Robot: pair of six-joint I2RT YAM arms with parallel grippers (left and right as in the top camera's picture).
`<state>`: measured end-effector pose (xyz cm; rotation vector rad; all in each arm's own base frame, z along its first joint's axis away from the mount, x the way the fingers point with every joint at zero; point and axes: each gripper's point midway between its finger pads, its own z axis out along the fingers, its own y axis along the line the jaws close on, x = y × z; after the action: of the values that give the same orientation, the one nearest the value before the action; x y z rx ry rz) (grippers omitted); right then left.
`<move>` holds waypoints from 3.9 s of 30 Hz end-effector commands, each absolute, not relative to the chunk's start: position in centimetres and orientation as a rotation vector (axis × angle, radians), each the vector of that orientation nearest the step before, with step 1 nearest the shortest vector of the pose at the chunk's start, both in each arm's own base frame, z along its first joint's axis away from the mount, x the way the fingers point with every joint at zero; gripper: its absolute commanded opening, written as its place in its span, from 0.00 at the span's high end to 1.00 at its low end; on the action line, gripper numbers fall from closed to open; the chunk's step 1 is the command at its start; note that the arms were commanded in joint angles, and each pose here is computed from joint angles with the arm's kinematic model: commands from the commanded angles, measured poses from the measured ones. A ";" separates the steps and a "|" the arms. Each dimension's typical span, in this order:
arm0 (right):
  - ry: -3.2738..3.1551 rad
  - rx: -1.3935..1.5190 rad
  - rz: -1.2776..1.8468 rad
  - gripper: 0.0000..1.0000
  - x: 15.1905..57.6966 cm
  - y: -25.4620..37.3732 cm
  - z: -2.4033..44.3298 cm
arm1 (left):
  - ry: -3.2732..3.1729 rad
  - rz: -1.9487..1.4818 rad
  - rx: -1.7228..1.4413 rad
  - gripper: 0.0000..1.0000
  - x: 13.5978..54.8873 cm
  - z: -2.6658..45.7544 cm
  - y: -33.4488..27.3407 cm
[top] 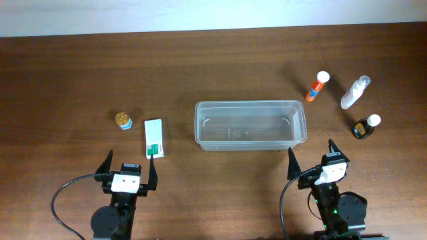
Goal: Pack container
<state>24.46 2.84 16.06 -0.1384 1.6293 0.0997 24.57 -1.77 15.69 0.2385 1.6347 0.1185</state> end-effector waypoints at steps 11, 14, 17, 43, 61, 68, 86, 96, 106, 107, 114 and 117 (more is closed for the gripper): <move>1.638 -0.133 0.089 0.01 24.5 2.7 15.7 | 1.634 0.137 0.240 0.01 24.5 15.6 -1.5; 1.638 -0.133 0.089 0.02 24.5 2.7 15.7 | 1.634 0.137 0.240 0.01 24.5 15.6 -1.5; 1.638 -0.133 0.089 0.02 24.5 2.7 15.7 | 1.634 0.137 0.240 0.01 24.5 15.6 -1.5; 1.463 0.045 -0.155 0.02 20.5 -2.0 30.8 | 1.634 0.137 0.240 0.01 24.5 15.6 -1.5; 2.001 0.303 -0.651 0.01 22.5 -9.6 38.5 | 1.634 0.137 0.240 0.01 24.5 15.6 -1.5; 2.244 0.138 -0.373 0.01 26.9 -10.2 35.5 | 1.634 0.137 0.240 0.01 24.5 15.6 -1.5; 2.678 0.564 0.088 0.02 30.9 -20.1 18.3 | 1.634 0.137 0.240 0.01 24.5 15.6 -1.5; 2.739 0.260 0.188 0.02 34.8 -20.0 12.9 | 1.634 0.137 0.240 0.01 24.5 15.6 -1.5; 2.766 -0.129 0.036 0.01 36.9 -19.1 11.7 | 1.634 0.137 0.240 0.01 24.5 15.6 -1.5; 2.768 -0.145 0.037 0.02 36.9 -19.1 11.5 | 1.634 0.137 0.240 0.00 24.5 15.6 -1.5; 2.819 -0.144 0.083 0.01 36.7 -19.1 9.3 | 1.634 0.137 0.240 0.01 24.5 15.6 -1.5; 2.846 -0.138 0.112 0.01 36.4 -19.0 8.2 | 1.634 0.137 0.240 0.01 24.5 15.6 -1.5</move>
<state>36.48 -18.85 8.96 -0.1193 2.8250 0.1047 24.57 -1.72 15.65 0.2367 1.6362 0.1207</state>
